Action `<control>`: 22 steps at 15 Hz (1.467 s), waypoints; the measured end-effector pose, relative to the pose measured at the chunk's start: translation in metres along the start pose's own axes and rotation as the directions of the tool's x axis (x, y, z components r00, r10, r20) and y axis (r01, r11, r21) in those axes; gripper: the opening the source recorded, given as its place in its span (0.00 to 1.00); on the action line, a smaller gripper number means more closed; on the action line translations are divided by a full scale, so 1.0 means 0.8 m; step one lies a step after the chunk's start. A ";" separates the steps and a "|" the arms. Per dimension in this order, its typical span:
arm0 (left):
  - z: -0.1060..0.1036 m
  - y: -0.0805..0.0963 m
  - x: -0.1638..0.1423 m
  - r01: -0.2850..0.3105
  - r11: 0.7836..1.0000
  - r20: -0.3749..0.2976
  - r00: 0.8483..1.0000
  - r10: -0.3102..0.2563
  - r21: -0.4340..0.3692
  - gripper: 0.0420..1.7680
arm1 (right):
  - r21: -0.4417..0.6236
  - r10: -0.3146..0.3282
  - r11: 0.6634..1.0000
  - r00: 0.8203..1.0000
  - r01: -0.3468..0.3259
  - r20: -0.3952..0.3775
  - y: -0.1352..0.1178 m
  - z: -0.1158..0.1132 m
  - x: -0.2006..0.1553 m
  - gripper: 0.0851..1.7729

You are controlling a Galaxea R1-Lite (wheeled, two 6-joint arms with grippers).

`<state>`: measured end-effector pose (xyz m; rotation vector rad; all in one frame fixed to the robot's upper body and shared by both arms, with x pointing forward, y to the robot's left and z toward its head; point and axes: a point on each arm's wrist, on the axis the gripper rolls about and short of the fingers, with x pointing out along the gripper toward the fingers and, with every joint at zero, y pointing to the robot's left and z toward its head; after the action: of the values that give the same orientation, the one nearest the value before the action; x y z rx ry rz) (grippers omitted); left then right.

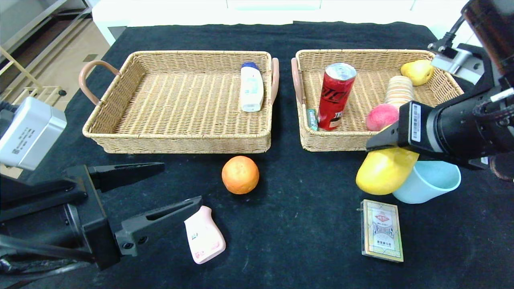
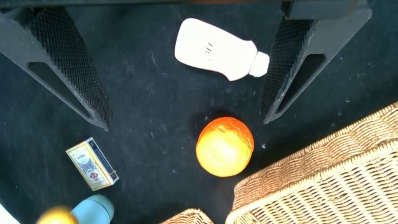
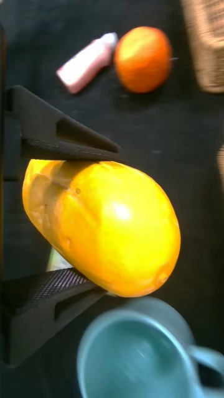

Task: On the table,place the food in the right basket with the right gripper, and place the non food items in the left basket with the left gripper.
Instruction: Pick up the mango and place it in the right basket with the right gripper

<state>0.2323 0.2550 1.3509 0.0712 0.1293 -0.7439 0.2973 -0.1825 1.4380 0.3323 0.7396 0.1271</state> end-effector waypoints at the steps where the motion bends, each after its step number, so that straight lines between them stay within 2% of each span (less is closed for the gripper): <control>1: 0.000 0.000 0.000 0.000 1.000 0.000 1.000 0.000 0.005 0.97 | 0.005 -0.004 1.000 0.999 0.004 0.036 -0.005 0.013 -0.003 0.56; 4: -0.001 0.000 -0.001 -0.002 1.000 -0.002 1.000 0.002 0.019 0.97 | 0.046 -0.018 0.999 0.988 0.011 0.155 -0.018 0.053 -0.008 0.56; 9: -0.001 0.000 -0.001 -0.004 1.000 -0.002 1.000 0.004 0.020 0.97 | 0.089 -0.032 0.996 0.949 0.004 0.314 -0.032 0.097 0.018 0.56; 14: -0.001 0.000 0.000 -0.004 1.000 -0.003 1.000 0.005 0.020 0.97 | 0.131 -0.045 0.991 0.887 -0.017 0.460 -0.044 0.134 0.055 0.56; 17: -0.001 0.000 0.000 -0.004 1.000 -0.004 1.000 0.004 0.020 0.97 | 0.134 -0.081 0.991 0.839 0.010 0.538 -0.046 0.149 0.081 0.56; 18: -0.001 0.000 0.000 -0.004 1.000 -0.004 1.000 0.004 0.020 0.97 | 0.134 -0.086 0.991 0.830 0.014 0.552 -0.046 0.151 0.089 0.56; 20: -0.002 0.000 0.000 -0.005 1.000 -0.006 1.000 0.005 0.019 0.97 | 0.130 -0.086 0.991 0.822 0.015 0.563 -0.045 0.154 0.100 0.56; 22: -0.002 0.000 0.001 -0.004 1.000 -0.008 1.000 0.005 0.019 0.97 | 0.109 -0.088 0.994 0.822 0.032 0.562 -0.045 0.154 0.106 0.56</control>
<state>0.2327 0.2550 1.3491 0.0923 0.1299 -0.7404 0.4429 -0.2282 1.4567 0.4122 0.1590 -0.0706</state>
